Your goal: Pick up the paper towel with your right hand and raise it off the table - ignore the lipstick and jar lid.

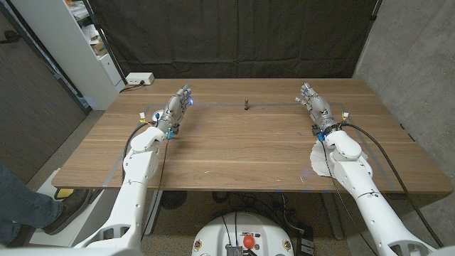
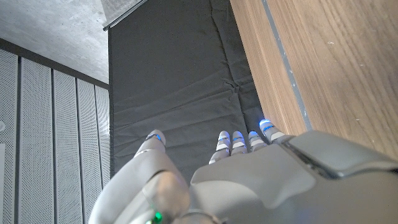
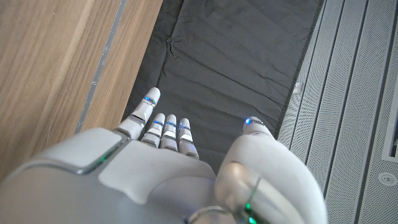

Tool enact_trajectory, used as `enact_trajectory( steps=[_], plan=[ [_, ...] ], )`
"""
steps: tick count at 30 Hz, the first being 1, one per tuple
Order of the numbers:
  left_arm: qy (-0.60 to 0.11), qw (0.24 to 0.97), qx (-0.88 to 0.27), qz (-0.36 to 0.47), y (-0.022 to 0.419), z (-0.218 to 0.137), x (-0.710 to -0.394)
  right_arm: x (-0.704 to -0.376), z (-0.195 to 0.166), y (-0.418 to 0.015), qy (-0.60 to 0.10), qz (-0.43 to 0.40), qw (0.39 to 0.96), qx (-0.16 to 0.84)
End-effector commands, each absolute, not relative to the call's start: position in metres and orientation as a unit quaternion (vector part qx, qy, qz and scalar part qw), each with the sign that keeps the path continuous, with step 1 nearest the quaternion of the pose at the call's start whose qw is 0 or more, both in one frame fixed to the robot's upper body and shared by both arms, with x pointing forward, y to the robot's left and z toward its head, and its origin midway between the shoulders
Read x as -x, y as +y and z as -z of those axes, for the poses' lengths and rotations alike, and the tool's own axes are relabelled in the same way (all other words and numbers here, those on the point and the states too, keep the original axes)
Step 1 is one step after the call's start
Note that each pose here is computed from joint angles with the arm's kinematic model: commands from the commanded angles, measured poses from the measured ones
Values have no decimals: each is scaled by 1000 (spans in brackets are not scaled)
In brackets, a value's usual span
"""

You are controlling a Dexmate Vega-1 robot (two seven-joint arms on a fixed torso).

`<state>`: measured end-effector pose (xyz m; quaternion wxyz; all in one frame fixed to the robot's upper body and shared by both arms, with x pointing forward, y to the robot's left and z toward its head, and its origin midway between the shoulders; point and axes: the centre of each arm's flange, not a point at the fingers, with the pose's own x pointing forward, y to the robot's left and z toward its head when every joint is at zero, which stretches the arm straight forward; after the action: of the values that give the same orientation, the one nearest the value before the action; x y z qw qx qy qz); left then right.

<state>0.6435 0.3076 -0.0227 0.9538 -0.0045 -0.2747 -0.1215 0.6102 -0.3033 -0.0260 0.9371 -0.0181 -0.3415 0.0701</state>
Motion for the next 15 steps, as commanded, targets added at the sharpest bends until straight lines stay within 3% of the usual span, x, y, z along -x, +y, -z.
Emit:
enact_trajectory(
  steps=[1,15],
  plan=[
    [-282,952,14,121,309,23,-640,-601,30,-308,-343,-63,937,25],
    [-282,951,16,127,303,23,-641,-587,38,-317,-353,-56,934,28]
  ],
)
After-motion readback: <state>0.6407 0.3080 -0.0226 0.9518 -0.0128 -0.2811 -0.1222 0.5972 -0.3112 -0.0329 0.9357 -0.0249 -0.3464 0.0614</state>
